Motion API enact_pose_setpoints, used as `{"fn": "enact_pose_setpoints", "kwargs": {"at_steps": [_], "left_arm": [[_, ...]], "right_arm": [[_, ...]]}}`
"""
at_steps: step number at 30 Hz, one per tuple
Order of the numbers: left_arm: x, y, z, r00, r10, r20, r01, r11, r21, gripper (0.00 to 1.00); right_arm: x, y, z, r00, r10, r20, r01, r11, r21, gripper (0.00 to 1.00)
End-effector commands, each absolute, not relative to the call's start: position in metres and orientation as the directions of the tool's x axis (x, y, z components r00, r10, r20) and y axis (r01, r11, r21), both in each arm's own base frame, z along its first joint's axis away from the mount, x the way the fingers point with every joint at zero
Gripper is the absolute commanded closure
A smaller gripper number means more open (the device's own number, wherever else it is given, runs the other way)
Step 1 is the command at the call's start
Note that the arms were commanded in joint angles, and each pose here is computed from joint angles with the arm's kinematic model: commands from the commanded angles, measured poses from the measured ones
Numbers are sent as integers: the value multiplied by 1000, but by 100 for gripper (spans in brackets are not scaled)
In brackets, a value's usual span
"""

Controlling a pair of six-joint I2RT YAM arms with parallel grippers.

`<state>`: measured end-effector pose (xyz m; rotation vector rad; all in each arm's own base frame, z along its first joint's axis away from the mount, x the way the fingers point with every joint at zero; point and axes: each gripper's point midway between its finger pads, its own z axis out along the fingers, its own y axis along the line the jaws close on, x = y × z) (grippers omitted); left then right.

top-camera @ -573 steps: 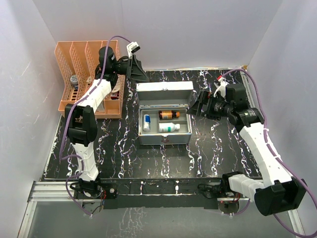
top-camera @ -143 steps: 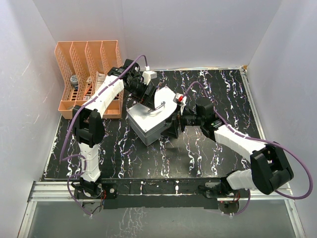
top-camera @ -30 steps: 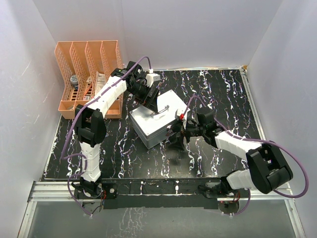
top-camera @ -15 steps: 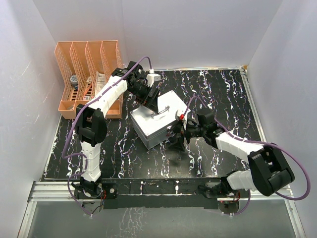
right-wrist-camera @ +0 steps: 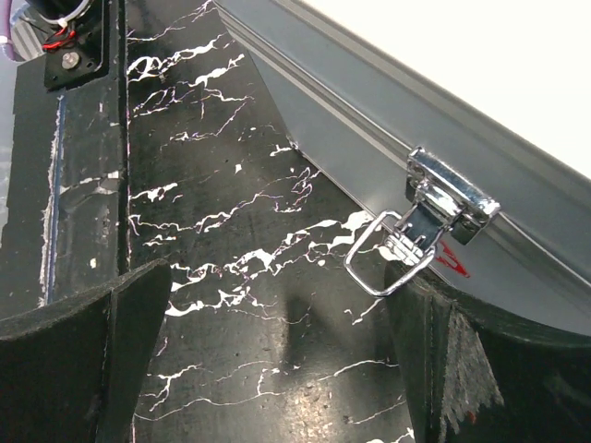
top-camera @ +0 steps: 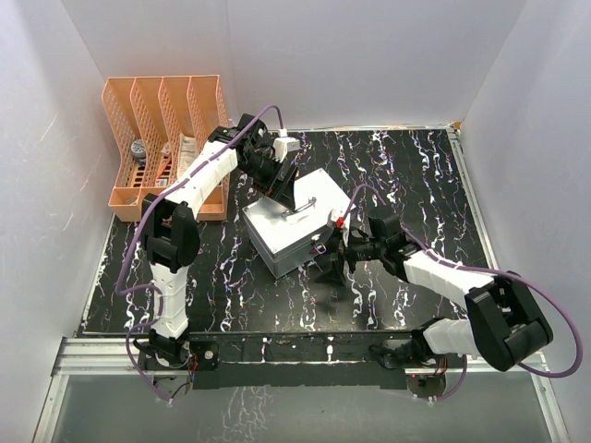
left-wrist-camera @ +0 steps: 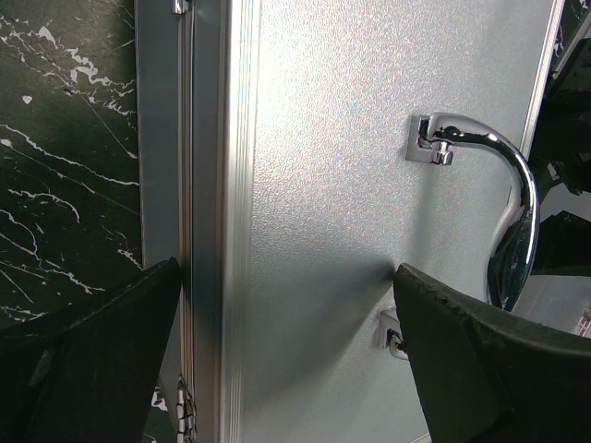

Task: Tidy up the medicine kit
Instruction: Close the medicine box at the center of the board.

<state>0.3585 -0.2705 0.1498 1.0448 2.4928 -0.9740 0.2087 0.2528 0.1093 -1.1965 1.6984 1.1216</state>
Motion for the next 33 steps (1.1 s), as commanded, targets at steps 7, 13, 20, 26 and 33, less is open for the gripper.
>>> {"fn": "enact_pose_setpoints", "kwargs": {"at_steps": [7, 13, 20, 26, 33], "left_arm": [[350, -260, 112, -718, 596, -359, 693, 565, -448, 5], [348, -259, 111, -719, 598, -356, 692, 564, -450, 5], [347, -260, 111, -718, 599, -355, 692, 560, -455, 5], [346, -260, 111, -716, 602, -354, 694, 559, -454, 5], [345, -262, 110, -715, 604, -353, 695, 556, -456, 5]], "right_arm": [[203, 257, 123, -246, -262, -933, -965, 154, 211, 2], [204, 258, 129, -240, -256, -936, -966, 158, 205, 2], [207, 259, 131, -234, -252, -939, -967, 164, 196, 2], [209, 260, 135, -228, -243, -943, -967, 172, 189, 2], [212, 261, 140, -216, -234, -948, -968, 178, 177, 2]]}}
